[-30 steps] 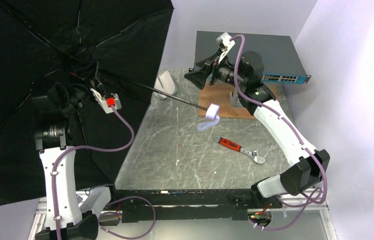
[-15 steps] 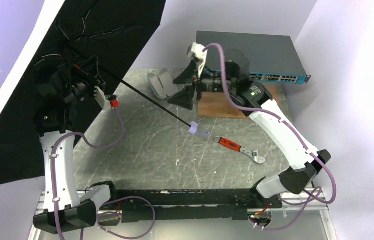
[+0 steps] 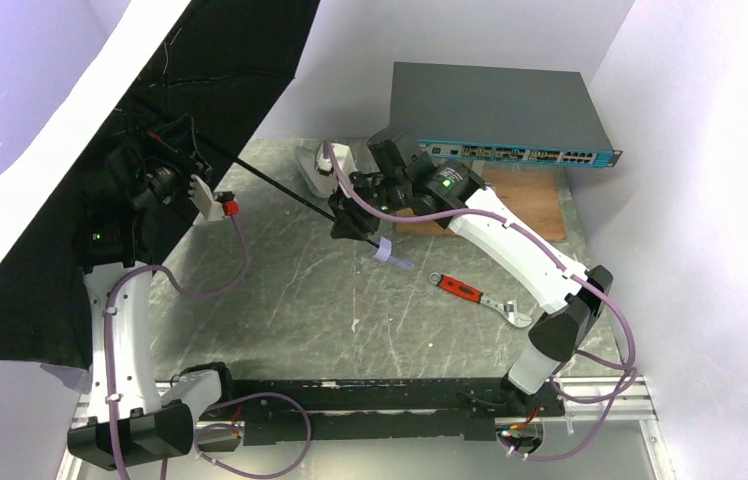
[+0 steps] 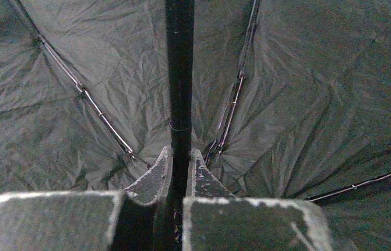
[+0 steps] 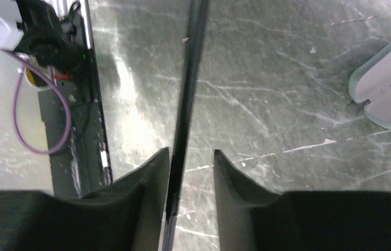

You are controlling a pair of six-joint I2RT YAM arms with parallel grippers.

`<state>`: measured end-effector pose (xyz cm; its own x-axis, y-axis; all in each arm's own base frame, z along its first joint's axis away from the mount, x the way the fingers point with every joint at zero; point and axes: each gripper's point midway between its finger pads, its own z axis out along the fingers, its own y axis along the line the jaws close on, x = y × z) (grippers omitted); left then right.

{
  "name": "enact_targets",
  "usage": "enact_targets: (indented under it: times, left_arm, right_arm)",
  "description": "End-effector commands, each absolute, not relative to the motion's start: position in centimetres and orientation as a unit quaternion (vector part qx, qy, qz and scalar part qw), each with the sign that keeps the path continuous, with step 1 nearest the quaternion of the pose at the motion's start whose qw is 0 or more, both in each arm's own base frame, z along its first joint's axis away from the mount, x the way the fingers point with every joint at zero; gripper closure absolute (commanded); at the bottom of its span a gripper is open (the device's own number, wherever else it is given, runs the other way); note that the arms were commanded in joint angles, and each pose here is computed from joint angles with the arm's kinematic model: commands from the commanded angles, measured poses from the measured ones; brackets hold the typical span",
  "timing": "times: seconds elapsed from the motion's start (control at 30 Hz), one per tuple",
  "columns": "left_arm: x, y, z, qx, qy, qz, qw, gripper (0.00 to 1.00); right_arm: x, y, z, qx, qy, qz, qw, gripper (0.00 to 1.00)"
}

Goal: Open the umbrella

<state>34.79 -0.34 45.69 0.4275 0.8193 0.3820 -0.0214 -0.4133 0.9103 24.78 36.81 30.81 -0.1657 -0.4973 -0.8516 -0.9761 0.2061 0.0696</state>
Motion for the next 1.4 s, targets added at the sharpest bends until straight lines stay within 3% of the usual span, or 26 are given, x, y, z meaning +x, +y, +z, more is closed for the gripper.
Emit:
enact_targets:
  times: [0.0, 0.07, 0.2, 0.33, 0.43, 0.53, 0.77, 1.0, 1.13, 1.27, 1.37]
  left_arm:
    - [34.2, -0.2, 48.3, 0.683, 0.253, 0.501, 0.468, 0.99]
    - [34.6, -0.1, 48.0, 0.681, 0.256, 0.501, 0.469, 0.96]
    - [34.9, -0.2, 47.2, 0.681, 0.267, 0.484, 0.481, 0.8]
    - [34.8, -1.1, 45.7, 0.682, 0.257, 0.469, 0.499, 0.57]
    - [34.8, -1.7, 44.2, 0.689, 0.264, 0.455, 0.498, 0.53]
    - [34.9, -2.1, 42.8, 0.693, 0.282, 0.444, 0.492, 0.56]
    - [35.0, 0.2, 39.9, 0.678, 0.356, 0.45, 0.459, 0.77]
    - [35.5, 5.5, 39.4, 0.604, 0.443, 0.51, 0.423, 0.77]
    - [36.5, 9.7, 39.9, 0.551, 0.466, 0.575, 0.386, 0.83]
    - [37.1, 14.0, 42.9, 0.492, 0.486, 0.617, 0.376, 0.89]
    - [37.6, 16.7, 45.1, 0.461, 0.482, 0.649, 0.366, 0.89]
  right_arm:
    - [23.9, 35.5, 31.4, -0.552, 0.683, 0.317, 0.358, 0.77]
    - [23.3, 35.8, 31.8, -0.552, 0.678, 0.332, 0.355, 1.0]
    - [23.2, 36.8, 34.6, -0.541, 0.653, 0.362, 0.387, 1.0]
    - [23.3, 37.4, 36.2, -0.535, 0.641, 0.376, 0.402, 1.0]
    - [23.3, 37.6, 36.6, -0.525, 0.643, 0.385, 0.403, 1.0]
    - [23.3, 37.8, 36.8, -0.519, 0.645, 0.39, 0.403, 1.0]
    - [23.6, 37.2, 36.2, -0.511, 0.658, 0.376, 0.406, 1.0]
    - [23.5, 35.8, 34.8, -0.508, 0.673, 0.361, 0.398, 1.0]
    - [22.9, 34.9, 33.8, -0.518, 0.675, 0.353, 0.39, 1.0]
    - [22.0, 33.3, 31.9, -0.541, 0.673, 0.333, 0.378, 1.0]
    - [21.6, 32.0, 29.9, -0.555, 0.681, 0.307, 0.365, 1.0]
